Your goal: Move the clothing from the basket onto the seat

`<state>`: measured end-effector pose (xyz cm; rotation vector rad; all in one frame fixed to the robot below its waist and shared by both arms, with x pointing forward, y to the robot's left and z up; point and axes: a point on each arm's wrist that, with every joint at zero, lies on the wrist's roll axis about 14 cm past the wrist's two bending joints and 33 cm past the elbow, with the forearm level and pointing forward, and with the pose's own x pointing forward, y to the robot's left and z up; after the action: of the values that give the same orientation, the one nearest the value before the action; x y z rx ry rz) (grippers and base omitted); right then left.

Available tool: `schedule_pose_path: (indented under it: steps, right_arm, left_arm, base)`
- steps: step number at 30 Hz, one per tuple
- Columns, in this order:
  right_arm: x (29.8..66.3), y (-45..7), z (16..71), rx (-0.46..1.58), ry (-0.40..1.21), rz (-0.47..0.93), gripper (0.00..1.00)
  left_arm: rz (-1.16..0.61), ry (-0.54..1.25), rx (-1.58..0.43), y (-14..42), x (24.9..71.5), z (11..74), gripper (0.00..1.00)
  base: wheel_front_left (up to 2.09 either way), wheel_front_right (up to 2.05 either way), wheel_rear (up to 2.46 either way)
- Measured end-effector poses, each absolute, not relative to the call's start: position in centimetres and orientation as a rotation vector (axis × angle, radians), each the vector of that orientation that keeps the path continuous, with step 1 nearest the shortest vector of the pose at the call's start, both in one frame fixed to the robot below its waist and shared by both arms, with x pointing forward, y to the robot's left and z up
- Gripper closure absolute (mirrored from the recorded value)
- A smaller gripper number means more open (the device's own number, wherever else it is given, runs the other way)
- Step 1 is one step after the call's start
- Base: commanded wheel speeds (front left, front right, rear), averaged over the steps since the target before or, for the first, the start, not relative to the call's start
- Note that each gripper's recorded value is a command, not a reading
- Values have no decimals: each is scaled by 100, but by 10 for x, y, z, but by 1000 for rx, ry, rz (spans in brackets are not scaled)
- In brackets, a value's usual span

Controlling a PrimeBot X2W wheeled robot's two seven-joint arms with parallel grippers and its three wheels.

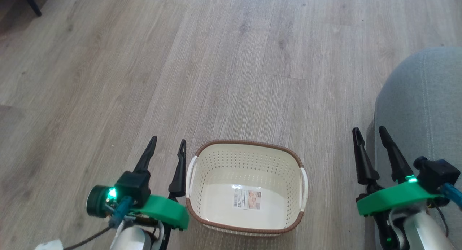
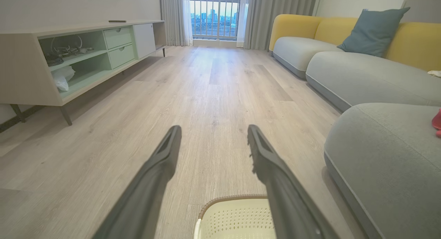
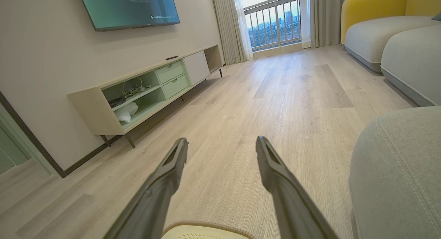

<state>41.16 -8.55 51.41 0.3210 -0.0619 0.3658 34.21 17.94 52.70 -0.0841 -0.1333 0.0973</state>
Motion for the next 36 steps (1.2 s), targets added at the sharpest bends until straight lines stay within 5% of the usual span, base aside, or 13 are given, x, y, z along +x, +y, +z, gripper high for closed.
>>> schedule_pose_path:
  steps: [29, 30, 36]
  right_arm:
    - [413, -91, 508, 320, -47, 349, 0]
    - [413, -91, 506, 321, -44, 349, 100]
    - [400, -95, 469, 324, 73, 318, 100]
  left_arm:
    - [41, -97, -237, 178, 347, 515, 0]
    - [41, -94, -242, 178, 347, 514, 100]
    - [62, 39, -258, 176, 330, 471, 100]
  base:
    - [0, 0, 0]
    - [0, 0, 0]
    - [0, 0, 0]
